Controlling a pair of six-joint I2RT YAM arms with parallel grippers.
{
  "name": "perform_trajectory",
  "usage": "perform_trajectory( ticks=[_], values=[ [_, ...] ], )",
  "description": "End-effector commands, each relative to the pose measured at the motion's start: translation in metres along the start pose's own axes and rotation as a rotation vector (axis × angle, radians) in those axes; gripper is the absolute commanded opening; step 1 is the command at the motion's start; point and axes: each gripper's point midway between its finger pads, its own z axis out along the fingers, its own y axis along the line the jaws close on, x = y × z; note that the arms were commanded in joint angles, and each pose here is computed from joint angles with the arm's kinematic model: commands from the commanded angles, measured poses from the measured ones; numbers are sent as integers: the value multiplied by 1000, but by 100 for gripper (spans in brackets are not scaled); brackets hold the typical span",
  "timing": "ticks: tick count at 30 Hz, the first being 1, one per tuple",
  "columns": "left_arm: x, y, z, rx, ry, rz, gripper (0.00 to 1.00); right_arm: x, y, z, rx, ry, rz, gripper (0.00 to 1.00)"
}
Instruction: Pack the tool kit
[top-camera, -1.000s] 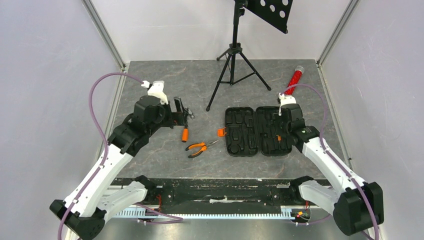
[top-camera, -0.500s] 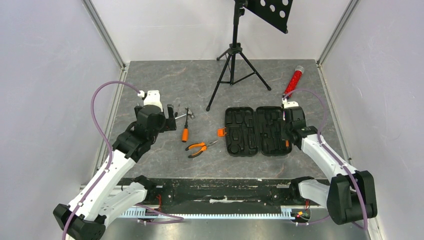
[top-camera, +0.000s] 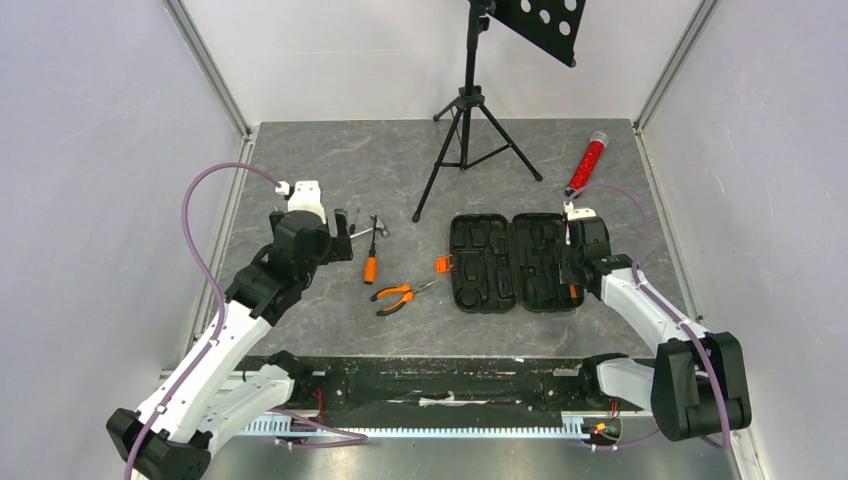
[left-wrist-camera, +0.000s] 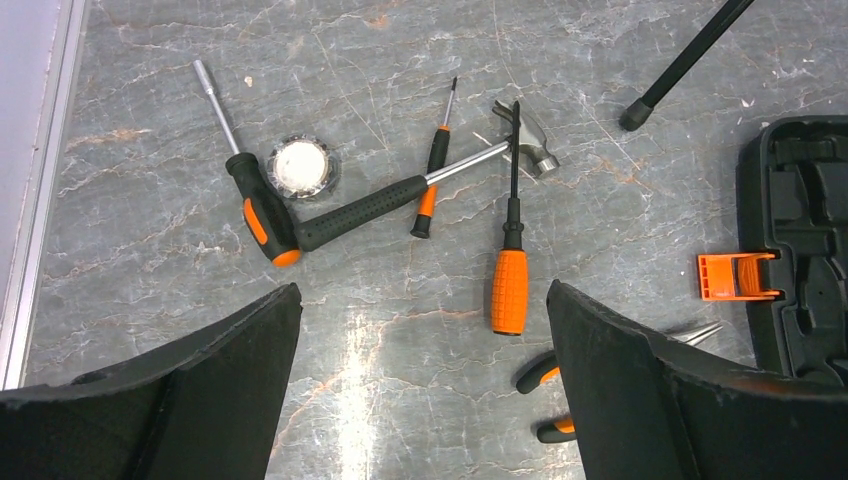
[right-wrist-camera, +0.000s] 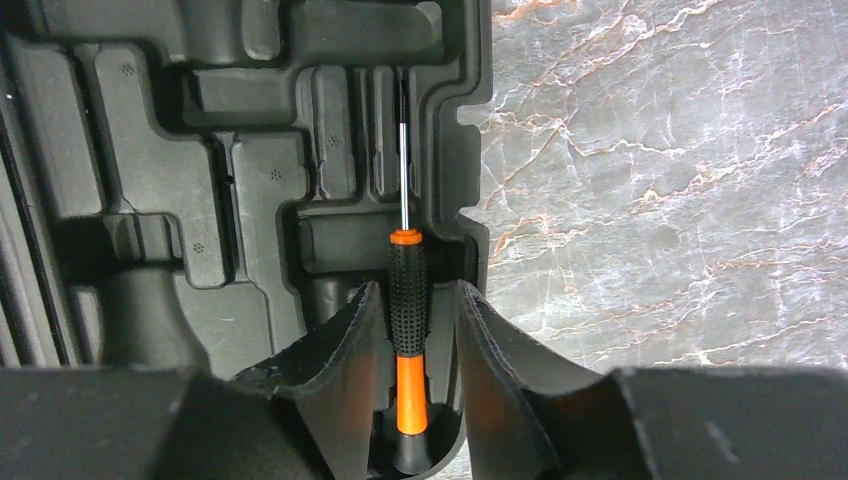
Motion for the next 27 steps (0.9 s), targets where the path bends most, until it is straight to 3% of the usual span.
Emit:
perform_trajectory(
  ticks=[1, 10, 21, 27],
  values=[
    [-11, 4, 2, -17, -44, 12, 97, -13, 0, -3, -11, -51, 11, 39],
    [-10, 3, 3, -15, -38, 15, 97, -23, -5, -11, 15, -81, 30, 33],
    [-10, 2, 2, -9, -39, 16, 96, -5, -1, -19, -20, -13, 34, 16],
    [-10, 3, 1, -10, -45, 13, 97, 1, 1, -16, -38, 20, 33, 12]
  ],
)
